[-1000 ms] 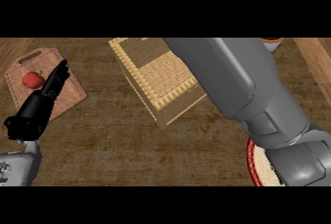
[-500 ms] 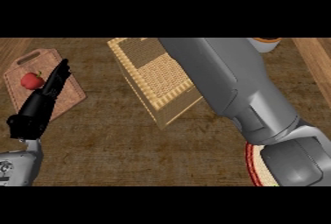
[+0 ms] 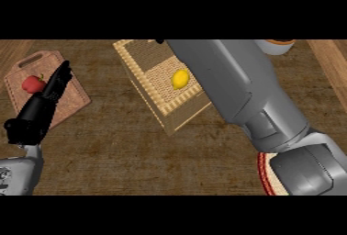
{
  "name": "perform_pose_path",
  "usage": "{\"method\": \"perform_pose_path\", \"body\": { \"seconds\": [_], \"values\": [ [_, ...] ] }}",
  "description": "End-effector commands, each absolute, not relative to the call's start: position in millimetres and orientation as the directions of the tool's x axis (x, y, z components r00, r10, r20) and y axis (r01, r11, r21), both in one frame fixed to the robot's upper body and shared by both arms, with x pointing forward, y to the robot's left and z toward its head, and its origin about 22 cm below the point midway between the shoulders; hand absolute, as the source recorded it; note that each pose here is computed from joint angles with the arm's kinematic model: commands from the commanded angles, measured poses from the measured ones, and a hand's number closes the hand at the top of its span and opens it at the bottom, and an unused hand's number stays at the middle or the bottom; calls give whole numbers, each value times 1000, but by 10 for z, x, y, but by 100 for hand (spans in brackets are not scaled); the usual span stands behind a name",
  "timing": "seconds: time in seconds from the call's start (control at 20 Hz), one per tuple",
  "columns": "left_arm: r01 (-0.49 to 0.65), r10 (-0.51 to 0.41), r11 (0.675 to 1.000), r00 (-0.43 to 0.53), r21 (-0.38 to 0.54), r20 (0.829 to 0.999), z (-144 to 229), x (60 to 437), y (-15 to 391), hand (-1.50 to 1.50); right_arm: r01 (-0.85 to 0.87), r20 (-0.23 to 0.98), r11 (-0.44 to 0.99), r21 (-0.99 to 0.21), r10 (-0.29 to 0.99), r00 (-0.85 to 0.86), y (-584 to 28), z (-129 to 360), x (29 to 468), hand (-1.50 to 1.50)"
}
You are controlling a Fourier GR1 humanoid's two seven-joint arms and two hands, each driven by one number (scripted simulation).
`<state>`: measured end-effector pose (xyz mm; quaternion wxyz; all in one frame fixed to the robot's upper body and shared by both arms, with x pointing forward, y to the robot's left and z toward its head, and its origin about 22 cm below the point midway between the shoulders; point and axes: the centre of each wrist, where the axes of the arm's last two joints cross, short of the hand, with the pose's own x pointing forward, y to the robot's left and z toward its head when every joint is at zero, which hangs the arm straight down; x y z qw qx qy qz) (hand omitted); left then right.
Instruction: Pick the lemon from the placemat and place it in the basket
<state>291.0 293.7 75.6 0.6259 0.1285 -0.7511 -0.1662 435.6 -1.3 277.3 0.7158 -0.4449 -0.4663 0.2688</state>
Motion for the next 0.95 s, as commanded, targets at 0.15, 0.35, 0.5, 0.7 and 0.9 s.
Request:
{"method": "perform_pose_path", "body": {
  "seconds": [0.15, 0.35, 0.5, 0.7, 0.9],
  "values": [
    [13, -402, 912, -179, 411, 898, 626, 2897, 2869, 0, 281, 680, 622, -731, 628, 378, -159, 3029, 4328, -150],
    [15, -403, 911, -184, 413, 896, 728, 2883, 2911, 0, 501, 820, 651, -571, 486, 303, -340, 3266, 4314, -150],
    [-4, -399, 915, -171, 404, 901, 760, 2903, 2903, 0, 600, 866, 629, -495, 417, 277, -502, 3183, 4357, -150],
    [-30, -412, 911, -134, 411, 902, 562, 2801, 3049, 0, 705, 903, 573, -418, 347, 253, -892, 3278, 4374, -150],
    [-47, -400, 916, -117, 397, 909, 693, 2771, 3144, 0, 761, 923, 538, -363, 319, 215, -1200, 2988, 4325, -150]
  ]
}}
